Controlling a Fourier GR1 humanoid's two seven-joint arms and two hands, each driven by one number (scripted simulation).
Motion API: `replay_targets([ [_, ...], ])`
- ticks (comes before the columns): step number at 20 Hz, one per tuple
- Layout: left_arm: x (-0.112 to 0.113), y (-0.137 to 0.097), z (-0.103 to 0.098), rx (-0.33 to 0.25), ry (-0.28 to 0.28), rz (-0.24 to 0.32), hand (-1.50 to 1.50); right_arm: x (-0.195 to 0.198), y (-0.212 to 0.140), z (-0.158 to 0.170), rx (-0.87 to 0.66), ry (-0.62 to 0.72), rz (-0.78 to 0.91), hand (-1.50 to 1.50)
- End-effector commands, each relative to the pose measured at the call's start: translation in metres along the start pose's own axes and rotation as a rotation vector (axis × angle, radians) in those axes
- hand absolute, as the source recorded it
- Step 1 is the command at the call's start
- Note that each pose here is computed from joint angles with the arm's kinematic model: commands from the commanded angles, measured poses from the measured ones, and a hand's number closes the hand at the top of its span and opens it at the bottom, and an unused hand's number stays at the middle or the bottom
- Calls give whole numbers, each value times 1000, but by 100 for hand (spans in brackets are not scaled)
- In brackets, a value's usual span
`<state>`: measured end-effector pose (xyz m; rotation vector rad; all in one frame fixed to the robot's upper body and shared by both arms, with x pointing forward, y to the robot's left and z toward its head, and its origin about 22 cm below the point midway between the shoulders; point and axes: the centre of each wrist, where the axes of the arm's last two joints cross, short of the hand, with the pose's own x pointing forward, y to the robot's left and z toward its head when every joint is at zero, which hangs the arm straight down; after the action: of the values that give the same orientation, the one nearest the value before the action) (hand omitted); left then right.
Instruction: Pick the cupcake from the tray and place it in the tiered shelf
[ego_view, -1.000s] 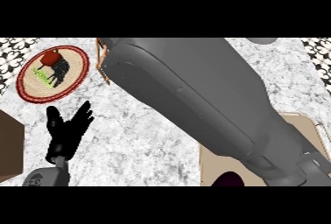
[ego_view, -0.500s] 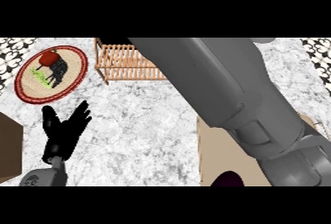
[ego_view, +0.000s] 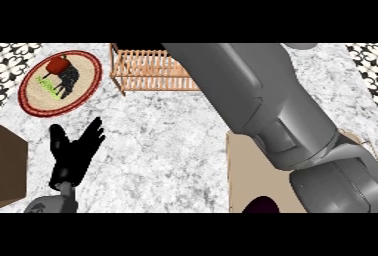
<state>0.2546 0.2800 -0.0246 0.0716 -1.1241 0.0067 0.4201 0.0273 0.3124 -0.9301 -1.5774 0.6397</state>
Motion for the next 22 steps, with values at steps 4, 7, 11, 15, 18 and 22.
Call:
replay_targets([
  [4,11,2,-9,9,-12,-14,0,-21,9,-13,-22,-34,-11,150],
  [7,-2,2,-8,4,-15,-5,0,-27,17,-13,-26,-67,-33,150],
  [11,4,-8,-2,-12,-35,-4,0,-21,19,-12,-8,-51,-26,150],
  [15,-8,-11,-3,-12,-12,-1,0,-27,7,-20,18,-65,115,150],
  [18,5,4,-3,-1,11,-2,0,-13,-1,-16,-59,31,-162,150],
  [22,-4,27,3,4,8,-11,0,-33,9,-20,-115,69,-281,-150],
])
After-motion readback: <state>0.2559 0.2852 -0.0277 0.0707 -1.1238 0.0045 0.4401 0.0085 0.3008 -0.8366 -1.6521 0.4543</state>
